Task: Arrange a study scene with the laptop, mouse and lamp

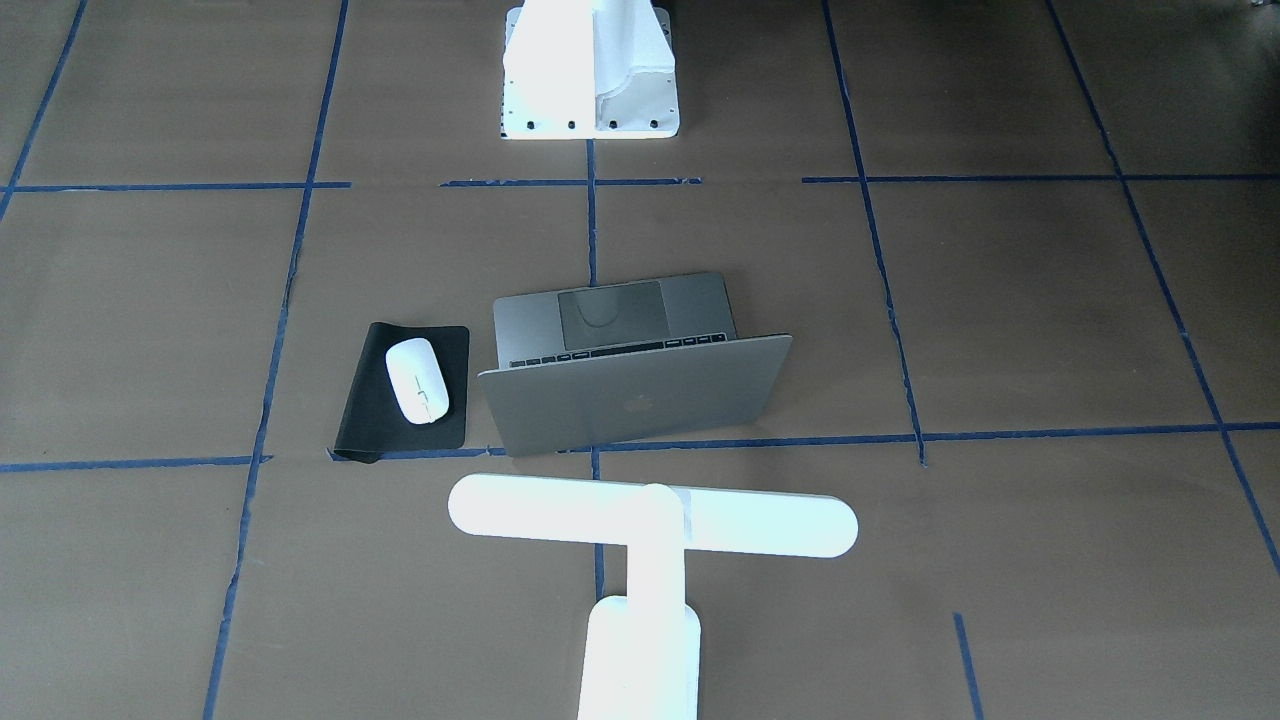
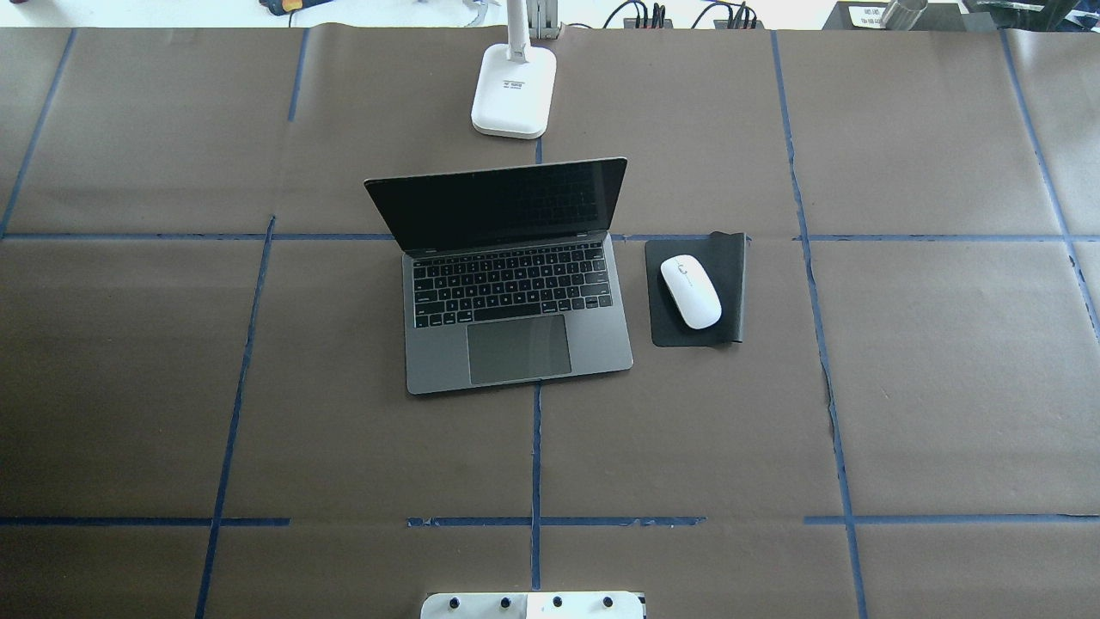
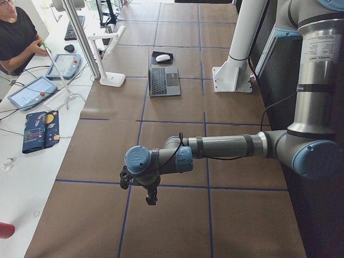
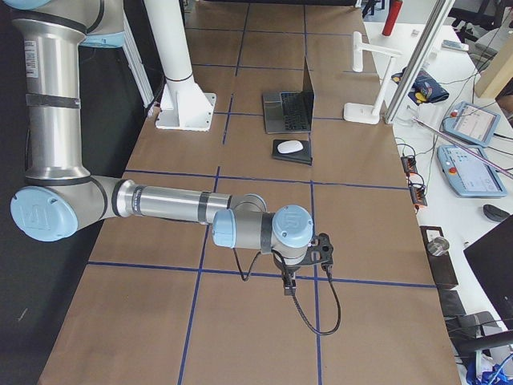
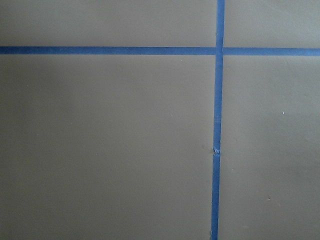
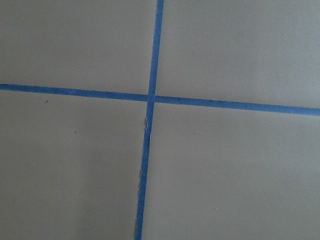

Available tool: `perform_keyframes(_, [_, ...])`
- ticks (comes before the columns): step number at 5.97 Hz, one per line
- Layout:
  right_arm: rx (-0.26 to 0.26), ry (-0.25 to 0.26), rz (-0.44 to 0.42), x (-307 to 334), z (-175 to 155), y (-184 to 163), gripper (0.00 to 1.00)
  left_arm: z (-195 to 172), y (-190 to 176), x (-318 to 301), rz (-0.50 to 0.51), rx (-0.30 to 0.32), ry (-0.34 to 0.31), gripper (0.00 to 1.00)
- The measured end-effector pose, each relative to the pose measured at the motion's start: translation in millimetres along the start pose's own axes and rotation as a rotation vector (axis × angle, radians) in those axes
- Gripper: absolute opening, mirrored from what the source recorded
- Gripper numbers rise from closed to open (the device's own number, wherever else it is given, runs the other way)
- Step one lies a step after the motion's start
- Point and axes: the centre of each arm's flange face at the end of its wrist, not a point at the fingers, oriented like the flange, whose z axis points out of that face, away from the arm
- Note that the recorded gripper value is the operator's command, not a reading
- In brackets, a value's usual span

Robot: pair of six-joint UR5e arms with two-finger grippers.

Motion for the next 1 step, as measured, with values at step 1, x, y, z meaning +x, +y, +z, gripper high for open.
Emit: perform_keyframes(1, [0.001,0.000,-0.001,-0.1,-0.2,-0.3,1.00,-0.3,-0.5,0.2,0.000,0.001,0.000,1.00])
